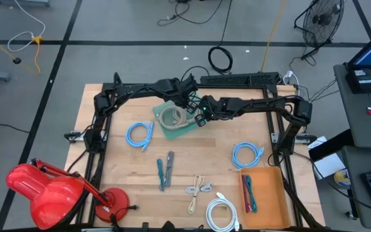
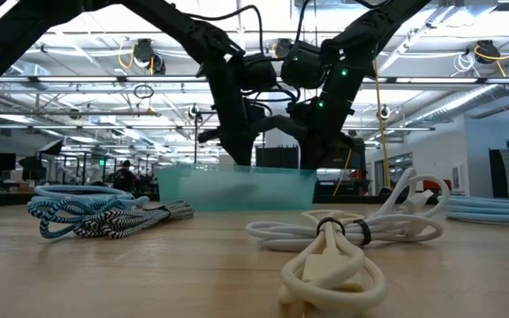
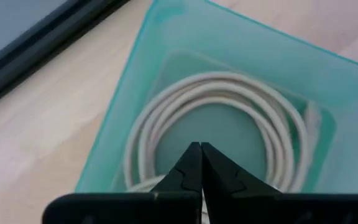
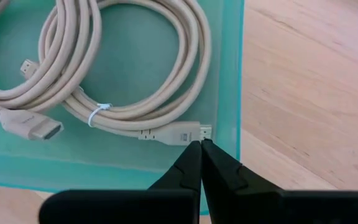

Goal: Pick & Place USB Port
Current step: Adjust the blue bin on the table

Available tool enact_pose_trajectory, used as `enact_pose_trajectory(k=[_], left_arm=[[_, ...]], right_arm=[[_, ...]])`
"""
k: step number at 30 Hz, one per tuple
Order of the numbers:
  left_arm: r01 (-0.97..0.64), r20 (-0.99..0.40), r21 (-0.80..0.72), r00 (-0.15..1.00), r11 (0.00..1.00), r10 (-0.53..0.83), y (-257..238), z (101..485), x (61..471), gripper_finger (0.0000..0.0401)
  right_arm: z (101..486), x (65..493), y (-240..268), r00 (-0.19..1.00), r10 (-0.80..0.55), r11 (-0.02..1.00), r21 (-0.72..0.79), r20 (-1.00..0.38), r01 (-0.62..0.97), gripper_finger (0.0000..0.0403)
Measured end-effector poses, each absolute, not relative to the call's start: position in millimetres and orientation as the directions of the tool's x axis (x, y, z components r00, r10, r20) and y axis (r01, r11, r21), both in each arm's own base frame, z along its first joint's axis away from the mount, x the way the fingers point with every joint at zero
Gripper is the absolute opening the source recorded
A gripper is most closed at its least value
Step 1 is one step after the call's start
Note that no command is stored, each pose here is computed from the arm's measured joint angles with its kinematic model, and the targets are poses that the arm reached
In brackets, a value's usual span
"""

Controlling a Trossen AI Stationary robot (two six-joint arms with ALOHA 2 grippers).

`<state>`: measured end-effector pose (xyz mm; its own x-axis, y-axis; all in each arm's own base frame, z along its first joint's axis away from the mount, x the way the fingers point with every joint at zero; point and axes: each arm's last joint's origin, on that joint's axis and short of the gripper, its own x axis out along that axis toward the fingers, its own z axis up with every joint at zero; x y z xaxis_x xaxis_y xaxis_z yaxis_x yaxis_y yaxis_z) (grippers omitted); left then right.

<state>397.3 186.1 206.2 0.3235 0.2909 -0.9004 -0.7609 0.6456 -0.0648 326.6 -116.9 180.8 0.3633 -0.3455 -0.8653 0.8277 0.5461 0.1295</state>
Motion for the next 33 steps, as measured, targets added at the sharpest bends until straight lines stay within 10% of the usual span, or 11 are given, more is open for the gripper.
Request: enact_pose_trajectory(k=[15,27,33], left_arm=[[-0.721,-0.907,-0.162,0.377,0.674,0.186,172,256,371,0.0000],[-0.739,-0.985,0.170,-0.140,0.652,0.098,100,265,325,0.0000],[-0.710,-0.979,0.154,-0.205,0.687,0.008,68,234,322,0.0000]], right_arm=[[279,300,-100,0.641,-0.448,0.618,0.303,-0.623,0.726,0.0000],[330,257,-63,0.738,-0.405,0.705,0.330,-0.540,0.628,0.0000],[340,250,-48,0.774,-0.370,0.735,0.348,-0.515,0.583,0.0000]])
